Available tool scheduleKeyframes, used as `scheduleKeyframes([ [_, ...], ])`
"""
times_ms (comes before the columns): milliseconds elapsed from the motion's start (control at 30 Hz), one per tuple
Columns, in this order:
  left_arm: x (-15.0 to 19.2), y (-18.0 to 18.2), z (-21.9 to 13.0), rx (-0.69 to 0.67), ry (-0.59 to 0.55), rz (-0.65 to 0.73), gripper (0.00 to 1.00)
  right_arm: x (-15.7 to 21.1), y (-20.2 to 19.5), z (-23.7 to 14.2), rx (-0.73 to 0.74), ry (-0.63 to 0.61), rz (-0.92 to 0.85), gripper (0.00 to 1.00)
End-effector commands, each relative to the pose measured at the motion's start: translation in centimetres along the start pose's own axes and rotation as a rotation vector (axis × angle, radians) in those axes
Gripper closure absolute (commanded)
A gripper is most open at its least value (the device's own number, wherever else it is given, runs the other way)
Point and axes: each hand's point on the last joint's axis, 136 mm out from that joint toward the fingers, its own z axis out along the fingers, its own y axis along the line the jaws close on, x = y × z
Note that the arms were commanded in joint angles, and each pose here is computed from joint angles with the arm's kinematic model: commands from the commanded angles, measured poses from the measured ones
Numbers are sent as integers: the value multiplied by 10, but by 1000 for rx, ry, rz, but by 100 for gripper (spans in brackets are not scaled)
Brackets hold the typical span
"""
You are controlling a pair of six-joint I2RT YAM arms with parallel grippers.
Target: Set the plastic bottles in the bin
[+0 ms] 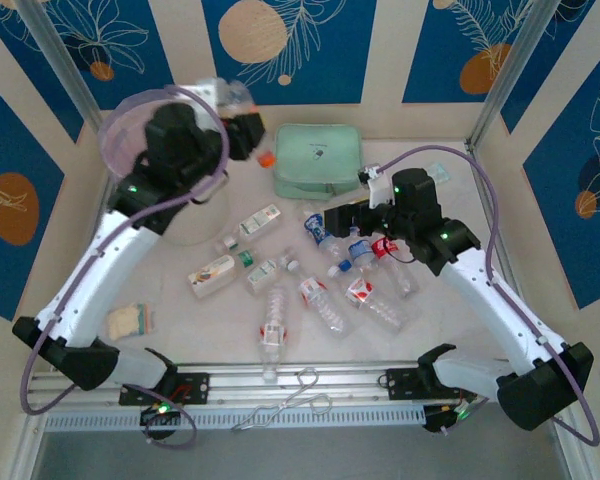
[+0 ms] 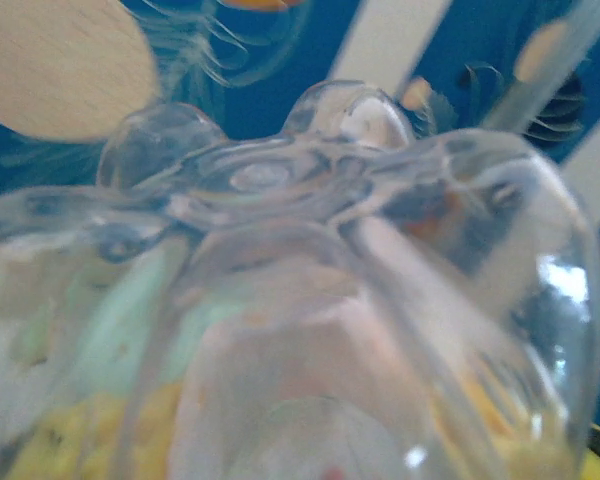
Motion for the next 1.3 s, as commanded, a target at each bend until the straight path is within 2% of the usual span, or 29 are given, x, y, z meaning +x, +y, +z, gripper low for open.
scheduleKeyframes([
  [0, -30, 56, -7, -187, -6, 80, 80, 6, -13, -6, 66, 37, -6, 1],
  [133, -50, 121, -5, -396, 16, 117, 100, 13, -24, -13, 104, 48, 13, 1],
  [233, -51, 161, -2, -486, 48, 113, 100, 19, -27, -19, 101, 58, 25, 1],
  [367, -35, 212, 6, -578, 130, 93, 100, 29, -20, -28, 52, 96, 27, 1],
  [500, 4, 252, 24, -630, 294, 60, 100, 34, -24, -37, 76, 98, 38, 1],
  [667, 62, 285, 40, -682, 522, 115, 100, 34, -32, -44, 101, 66, 38, 1],
  [900, 134, 314, 54, -688, 742, 165, 100, 25, -44, -43, 135, 26, 62, 1],
  [1100, 194, 331, 69, -671, 884, 171, 100, 20, -47, -42, 136, 20, 112, 1],
  [1267, 233, 343, 78, -645, 936, 151, 100, 16, -57, -46, 138, 14, 187, 1],
])
